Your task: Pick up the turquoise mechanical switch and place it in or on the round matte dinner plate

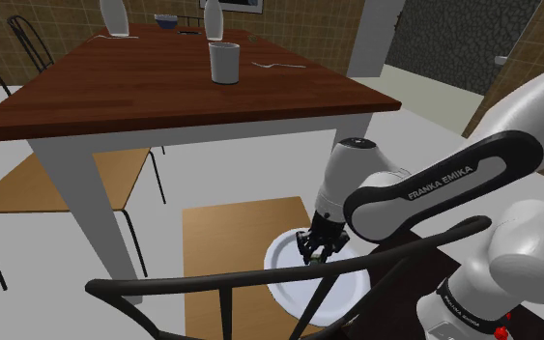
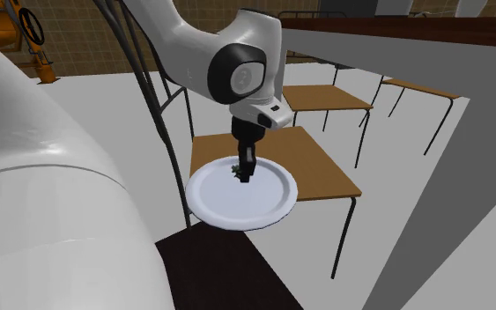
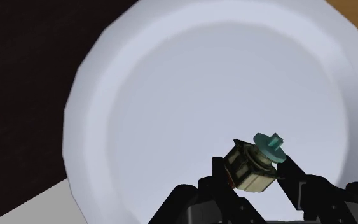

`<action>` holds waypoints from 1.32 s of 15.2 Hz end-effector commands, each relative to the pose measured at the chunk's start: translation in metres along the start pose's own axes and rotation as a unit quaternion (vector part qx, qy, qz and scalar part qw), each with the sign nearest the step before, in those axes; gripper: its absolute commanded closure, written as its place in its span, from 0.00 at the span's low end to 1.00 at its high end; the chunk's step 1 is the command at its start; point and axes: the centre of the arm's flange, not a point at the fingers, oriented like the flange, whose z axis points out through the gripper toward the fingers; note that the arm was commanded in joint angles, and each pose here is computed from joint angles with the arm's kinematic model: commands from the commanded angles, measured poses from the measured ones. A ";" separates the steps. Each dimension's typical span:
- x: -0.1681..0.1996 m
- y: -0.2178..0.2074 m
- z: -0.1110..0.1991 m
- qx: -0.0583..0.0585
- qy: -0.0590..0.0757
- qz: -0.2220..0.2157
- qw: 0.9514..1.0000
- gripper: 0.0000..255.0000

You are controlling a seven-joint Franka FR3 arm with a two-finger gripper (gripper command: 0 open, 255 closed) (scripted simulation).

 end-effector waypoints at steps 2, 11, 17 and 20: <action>-0.025 -0.005 0.010 -0.054 0.032 -0.107 0.992 1.00; -0.028 -0.009 -0.029 -0.054 0.032 -0.107 0.992 0.00; -0.029 -0.010 -0.039 -0.054 0.032 -0.107 0.992 0.00; -0.029 -0.010 -0.039 -0.054 0.032 -0.107 0.992 0.00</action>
